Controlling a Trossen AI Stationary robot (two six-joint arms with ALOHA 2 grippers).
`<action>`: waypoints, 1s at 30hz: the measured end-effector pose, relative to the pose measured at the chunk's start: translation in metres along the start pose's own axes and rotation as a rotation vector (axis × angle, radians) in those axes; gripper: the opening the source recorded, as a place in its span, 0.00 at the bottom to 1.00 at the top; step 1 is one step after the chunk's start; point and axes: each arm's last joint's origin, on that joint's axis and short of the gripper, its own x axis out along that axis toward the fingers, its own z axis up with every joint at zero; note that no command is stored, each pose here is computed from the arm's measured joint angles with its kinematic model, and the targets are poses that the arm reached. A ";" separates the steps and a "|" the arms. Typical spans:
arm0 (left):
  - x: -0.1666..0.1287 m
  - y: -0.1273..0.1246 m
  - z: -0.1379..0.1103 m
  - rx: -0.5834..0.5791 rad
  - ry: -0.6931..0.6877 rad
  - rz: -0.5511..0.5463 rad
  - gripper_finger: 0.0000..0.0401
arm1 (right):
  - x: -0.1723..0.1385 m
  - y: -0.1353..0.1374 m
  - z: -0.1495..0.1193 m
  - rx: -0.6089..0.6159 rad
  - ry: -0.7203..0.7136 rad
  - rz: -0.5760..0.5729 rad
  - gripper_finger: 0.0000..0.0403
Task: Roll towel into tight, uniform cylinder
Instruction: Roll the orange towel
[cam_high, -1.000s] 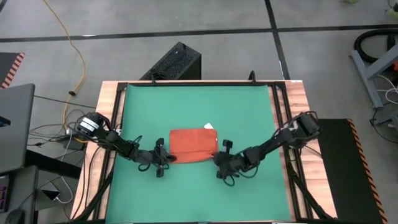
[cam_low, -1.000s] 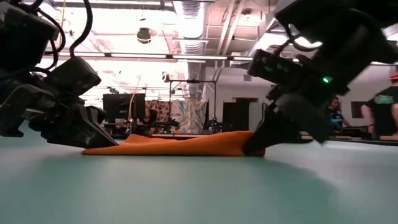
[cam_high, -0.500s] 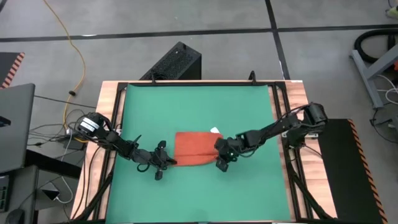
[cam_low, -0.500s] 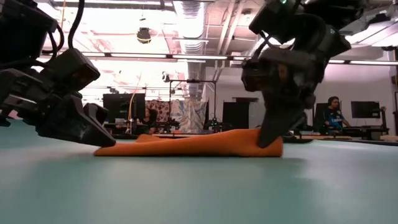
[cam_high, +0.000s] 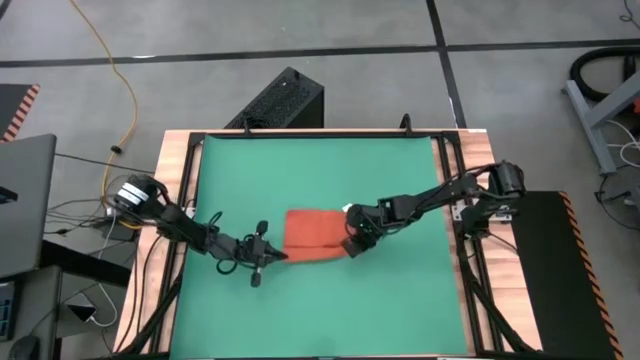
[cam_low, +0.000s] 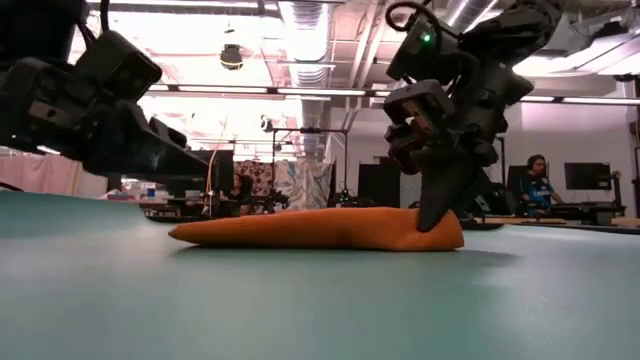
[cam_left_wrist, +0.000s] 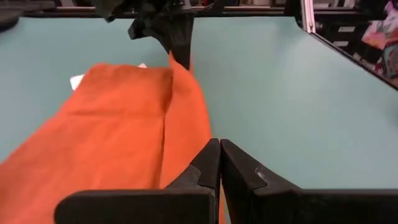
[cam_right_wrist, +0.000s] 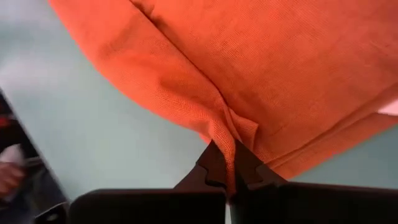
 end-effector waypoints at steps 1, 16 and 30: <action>-0.001 0.001 0.002 0.009 0.001 0.002 0.00 | -0.001 -0.001 0.002 0.017 0.012 0.012 0.02; 0.004 0.009 0.025 0.169 0.193 -0.055 0.00 | -0.021 -0.030 0.040 0.257 0.218 0.162 0.02; 0.014 0.020 0.034 0.210 0.214 -0.103 0.00 | -0.032 -0.053 0.047 0.371 0.278 0.110 0.02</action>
